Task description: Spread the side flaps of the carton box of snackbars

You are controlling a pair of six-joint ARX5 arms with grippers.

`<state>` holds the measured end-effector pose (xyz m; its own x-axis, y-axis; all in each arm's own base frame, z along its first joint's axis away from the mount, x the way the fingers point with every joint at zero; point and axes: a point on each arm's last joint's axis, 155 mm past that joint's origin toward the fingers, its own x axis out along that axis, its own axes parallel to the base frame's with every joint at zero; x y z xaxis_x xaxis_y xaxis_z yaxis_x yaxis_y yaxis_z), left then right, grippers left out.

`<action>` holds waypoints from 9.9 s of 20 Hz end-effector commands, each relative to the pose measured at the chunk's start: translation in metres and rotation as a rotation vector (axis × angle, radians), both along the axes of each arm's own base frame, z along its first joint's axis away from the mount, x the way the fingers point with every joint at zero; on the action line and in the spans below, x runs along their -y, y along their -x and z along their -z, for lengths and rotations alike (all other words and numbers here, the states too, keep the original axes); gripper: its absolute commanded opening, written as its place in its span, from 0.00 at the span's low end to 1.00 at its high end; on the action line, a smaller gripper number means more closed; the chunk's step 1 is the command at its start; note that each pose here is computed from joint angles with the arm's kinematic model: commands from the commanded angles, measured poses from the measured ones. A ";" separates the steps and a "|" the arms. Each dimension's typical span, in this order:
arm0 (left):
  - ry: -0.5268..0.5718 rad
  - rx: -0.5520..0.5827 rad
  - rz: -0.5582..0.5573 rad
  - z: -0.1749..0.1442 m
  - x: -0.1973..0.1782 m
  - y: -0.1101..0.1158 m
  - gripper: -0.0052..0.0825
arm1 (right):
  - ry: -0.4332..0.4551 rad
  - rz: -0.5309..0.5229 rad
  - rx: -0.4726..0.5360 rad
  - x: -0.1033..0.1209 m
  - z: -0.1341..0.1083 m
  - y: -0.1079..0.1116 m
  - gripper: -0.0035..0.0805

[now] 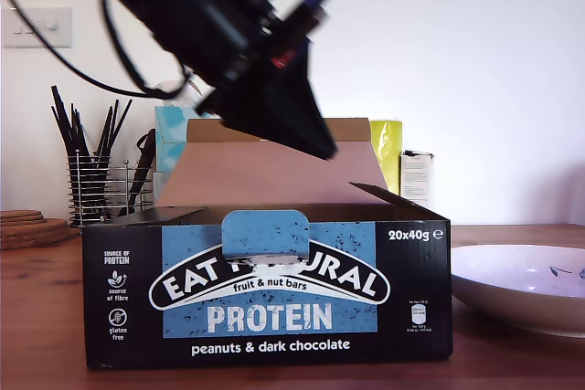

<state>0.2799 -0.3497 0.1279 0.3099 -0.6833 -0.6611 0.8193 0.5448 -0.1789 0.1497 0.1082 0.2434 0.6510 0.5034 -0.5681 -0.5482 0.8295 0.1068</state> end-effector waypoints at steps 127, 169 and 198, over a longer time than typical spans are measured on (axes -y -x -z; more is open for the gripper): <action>-0.631 -0.364 -0.805 0.057 -0.152 -0.010 0.79 | 0.073 -0.083 0.092 -0.002 -0.009 0.000 0.03; -0.707 -0.347 -0.751 0.054 -0.151 -0.022 0.79 | 0.093 -0.097 0.100 -0.001 -0.008 0.001 0.03; -0.784 -0.263 -0.804 0.014 -0.199 -0.023 0.79 | 0.104 -0.100 0.077 0.000 -0.002 0.004 0.03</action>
